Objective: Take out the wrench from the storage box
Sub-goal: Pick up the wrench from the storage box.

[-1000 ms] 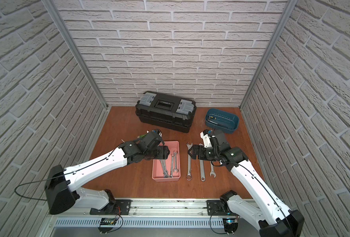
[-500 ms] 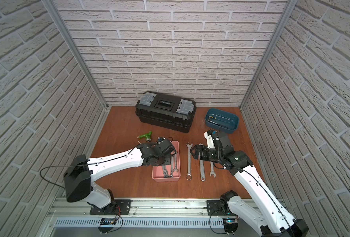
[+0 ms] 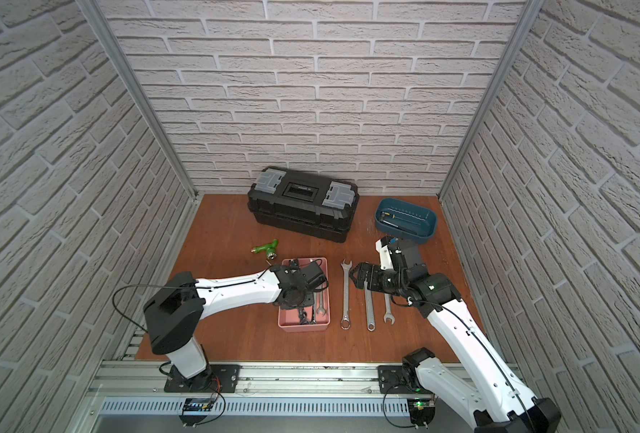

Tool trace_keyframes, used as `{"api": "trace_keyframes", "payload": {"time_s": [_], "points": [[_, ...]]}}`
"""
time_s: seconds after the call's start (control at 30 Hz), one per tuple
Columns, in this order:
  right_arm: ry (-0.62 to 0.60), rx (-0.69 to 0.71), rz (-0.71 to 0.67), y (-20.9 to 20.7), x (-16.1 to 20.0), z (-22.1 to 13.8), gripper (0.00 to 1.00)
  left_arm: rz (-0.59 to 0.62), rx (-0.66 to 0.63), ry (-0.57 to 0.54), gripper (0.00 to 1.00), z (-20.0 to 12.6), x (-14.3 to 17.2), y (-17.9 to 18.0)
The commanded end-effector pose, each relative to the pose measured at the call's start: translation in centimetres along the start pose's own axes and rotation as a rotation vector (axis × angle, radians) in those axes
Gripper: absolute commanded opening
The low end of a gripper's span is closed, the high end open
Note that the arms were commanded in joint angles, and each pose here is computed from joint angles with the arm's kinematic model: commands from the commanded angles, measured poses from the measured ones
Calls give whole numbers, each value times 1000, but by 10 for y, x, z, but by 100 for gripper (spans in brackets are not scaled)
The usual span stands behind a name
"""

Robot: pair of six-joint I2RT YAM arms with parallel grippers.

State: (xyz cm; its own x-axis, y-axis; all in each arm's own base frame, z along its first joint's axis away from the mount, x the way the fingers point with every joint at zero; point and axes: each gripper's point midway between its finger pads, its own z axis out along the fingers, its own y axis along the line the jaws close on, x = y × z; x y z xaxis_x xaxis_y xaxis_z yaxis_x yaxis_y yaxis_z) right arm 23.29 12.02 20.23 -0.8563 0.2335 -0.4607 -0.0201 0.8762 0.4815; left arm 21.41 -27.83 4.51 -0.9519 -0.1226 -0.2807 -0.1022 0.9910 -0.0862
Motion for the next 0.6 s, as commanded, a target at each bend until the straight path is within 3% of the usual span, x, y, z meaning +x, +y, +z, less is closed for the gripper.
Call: {"api": "trace_keyframes", "payload": {"time_s": [0.0,0.33,0.57], "points": [[2,10,-14,-6,1,5,100,-7,-46,10,39,13,4,12],[21,17,-7,-10,0,12,100,-6,-65,58,34,32,12,17],[30,14,-1,-11,0,15,100,-6,-48,59,23,28,10,11]]}}
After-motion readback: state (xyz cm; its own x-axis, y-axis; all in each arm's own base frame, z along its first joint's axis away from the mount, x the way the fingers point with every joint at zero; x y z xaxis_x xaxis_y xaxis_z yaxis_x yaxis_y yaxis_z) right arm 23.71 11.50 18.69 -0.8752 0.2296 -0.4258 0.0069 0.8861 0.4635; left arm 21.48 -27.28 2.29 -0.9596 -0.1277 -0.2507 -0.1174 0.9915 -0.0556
